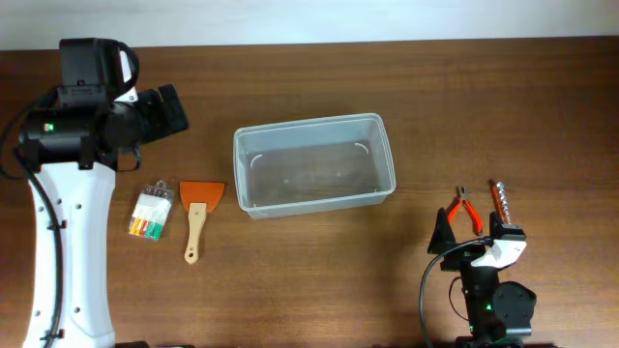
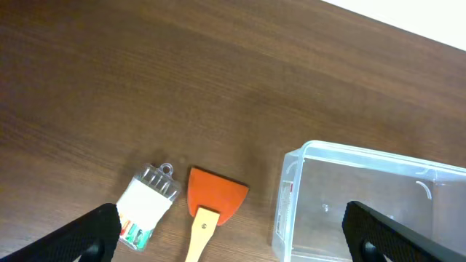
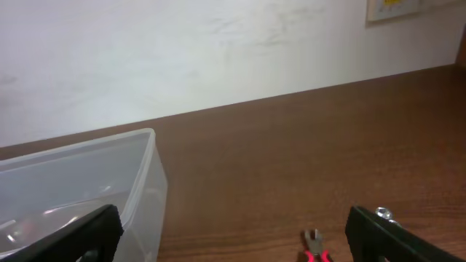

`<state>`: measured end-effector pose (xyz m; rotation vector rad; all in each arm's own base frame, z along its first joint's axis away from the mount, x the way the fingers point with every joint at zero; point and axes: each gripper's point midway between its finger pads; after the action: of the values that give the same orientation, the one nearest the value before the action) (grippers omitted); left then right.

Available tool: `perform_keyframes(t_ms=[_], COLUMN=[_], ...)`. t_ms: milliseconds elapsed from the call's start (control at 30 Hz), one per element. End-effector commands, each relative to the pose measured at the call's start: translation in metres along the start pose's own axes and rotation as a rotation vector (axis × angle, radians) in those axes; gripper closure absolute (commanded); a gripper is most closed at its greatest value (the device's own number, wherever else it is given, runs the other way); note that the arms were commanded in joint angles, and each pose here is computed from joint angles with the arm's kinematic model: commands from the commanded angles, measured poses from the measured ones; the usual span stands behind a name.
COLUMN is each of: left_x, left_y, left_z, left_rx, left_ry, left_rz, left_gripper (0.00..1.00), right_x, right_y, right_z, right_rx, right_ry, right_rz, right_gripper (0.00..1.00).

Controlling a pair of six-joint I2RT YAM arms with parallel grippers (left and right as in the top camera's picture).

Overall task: Pack container
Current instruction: 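Retract the left arm up and back to the left side, then move the right gripper over the red-handled pliers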

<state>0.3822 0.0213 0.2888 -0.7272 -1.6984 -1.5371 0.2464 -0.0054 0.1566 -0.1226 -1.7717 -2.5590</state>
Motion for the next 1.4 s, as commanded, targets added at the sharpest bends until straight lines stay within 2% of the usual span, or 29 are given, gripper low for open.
perform_keyframes(t_ms=[0,533,733,867,967,1033,1167,1367], left_x=[0.001,0.001,0.0,0.001,0.001,0.001,0.001,0.001], left_y=[0.0,0.0,0.0,0.0,0.001,0.0,0.0,0.001], left_z=[0.004,0.004,0.004,0.004,0.004,0.004,0.004,0.004], left_rx=[-0.006,-0.006,-0.006,-0.006,-0.006,-0.006,-0.006,-0.006], left_ry=[0.019,0.019,0.019,0.019,0.019,0.019,0.019,0.019], left_rz=[-0.001,-0.001,0.0,-0.001,-0.001,-0.001,-0.001,-0.001], left_gripper=[0.01,0.01,0.01,0.01,0.01,0.01,0.01,0.01], right_x=[0.0,0.0,0.001,0.011,0.02,0.022,0.006,-0.029], right_y=[-0.001,-0.001,0.004,0.047,0.098,0.127,0.17,0.214], right_z=[-0.004,-0.004,0.012,0.022,0.026,0.031,0.046,0.061], right_rx=[-0.009,-0.009,-0.022,-0.036,-0.037,-0.009,0.074,0.144], right_ry=[-0.016,-0.016,0.063,0.061,0.003,-0.035,-0.099,-0.205], right_rz=[-0.001,-0.001,-0.003,-0.085,-0.163,-0.159,0.002,0.344], right_gripper=[0.01,0.01,0.01,0.01,0.01,0.01,0.01,0.01])
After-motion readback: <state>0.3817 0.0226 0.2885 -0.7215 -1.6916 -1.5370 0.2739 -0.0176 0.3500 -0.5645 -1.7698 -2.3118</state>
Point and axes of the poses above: each gripper's point midway between its finger pads, its own x axis back along the fingers, its own z axis along the line the jaws close on, y = z × x, and after that the axes turned 10 degrees about -x, right-handed
